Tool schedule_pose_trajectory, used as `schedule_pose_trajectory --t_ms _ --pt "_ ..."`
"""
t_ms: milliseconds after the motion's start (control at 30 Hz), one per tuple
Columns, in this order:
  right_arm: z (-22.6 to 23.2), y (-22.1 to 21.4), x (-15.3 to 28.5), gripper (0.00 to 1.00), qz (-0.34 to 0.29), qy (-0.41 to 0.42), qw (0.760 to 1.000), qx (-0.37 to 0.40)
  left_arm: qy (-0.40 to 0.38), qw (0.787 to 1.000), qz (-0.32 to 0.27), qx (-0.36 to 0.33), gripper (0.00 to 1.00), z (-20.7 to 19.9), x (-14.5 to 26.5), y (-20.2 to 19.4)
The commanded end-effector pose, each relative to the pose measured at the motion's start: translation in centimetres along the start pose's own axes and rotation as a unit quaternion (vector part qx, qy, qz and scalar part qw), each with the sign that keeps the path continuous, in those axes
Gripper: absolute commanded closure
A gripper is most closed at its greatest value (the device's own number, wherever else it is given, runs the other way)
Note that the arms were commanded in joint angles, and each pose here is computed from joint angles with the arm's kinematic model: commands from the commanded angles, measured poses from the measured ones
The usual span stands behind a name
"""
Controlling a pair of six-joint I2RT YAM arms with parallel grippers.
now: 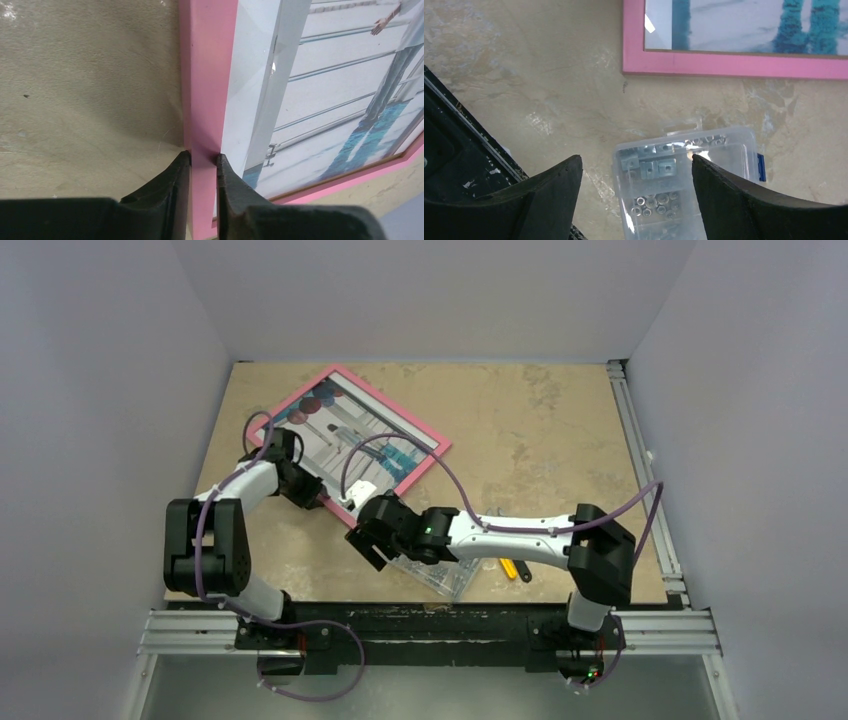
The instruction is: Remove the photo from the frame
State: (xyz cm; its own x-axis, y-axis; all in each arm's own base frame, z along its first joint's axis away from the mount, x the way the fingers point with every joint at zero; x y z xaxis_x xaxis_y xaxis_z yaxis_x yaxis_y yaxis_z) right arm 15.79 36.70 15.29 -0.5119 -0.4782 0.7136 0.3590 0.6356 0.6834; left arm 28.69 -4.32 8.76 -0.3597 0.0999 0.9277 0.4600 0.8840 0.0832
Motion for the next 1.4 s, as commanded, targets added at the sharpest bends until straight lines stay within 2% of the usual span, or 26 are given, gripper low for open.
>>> schedule_pose_trajectory --t_ms 0,100,333,467,600,833,1067,1200,1367 --pt "0.4 3.4 0.3 0.23 -0.056 -0.011 0.998 0.032 -0.002 1.0 0.005 0.001 0.87 -0.5 0.1 0.1" --pt "0.9 3.8 0.1 0.23 -0.082 -0.006 0.995 0.048 -0.005 1.0 0.014 -0.005 1.0 -0.6 0.3 -0.1" --pt "1.9 4.8 -1.4 0.23 -0.129 0.025 0.985 0.116 0.0 0.999 0.036 -0.006 1.0 -0.5 1.8 -0.7" --pt "2.5 4.9 -2.9 0.22 -0.136 0.027 0.983 0.119 0.001 0.999 0.04 -0.017 1.0 -0.6 3.2 -0.8" --pt "3.3 4.3 -5.2 0.24 -0.122 0.027 0.986 0.107 -0.008 0.999 0.042 -0.027 1.0 -0.5 4.4 -1.1" --pt "2.6 3.5 -7.6 0.32 -0.097 -0.027 0.99 0.098 -0.029 0.995 0.078 -0.053 1.0 -0.7 5.5 -1.9" --pt "2.1 2.5 -7.2 0.28 -0.076 -0.078 0.978 0.179 -0.037 0.995 0.077 -0.059 1.0 -0.7 6.3 -2.1" --pt "1.9 3.1 -5.4 0.27 -0.093 -0.069 0.981 0.155 -0.033 0.995 0.073 -0.056 1.0 -0.2 5.8 -2.0" --pt "1.5 4.2 -1.4 0.28 -0.159 -0.013 0.983 0.093 -0.047 0.994 0.095 -0.03 0.55 0.1 4.2 -2.1"
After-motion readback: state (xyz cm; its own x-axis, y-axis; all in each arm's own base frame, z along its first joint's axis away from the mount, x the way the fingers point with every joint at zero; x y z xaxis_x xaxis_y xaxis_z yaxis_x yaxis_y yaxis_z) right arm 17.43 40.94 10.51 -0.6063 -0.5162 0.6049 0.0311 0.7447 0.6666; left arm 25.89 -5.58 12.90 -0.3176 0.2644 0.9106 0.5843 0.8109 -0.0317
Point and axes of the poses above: each gripper's point midway between its finger pads, its own x axis back along the fingers, its own z axis along the line the jaws close on, y = z × x, the point moved 6 cm from there along x, back along the fingers, and after that the axes turned 7 degrees about x, right-handed, at the moved point
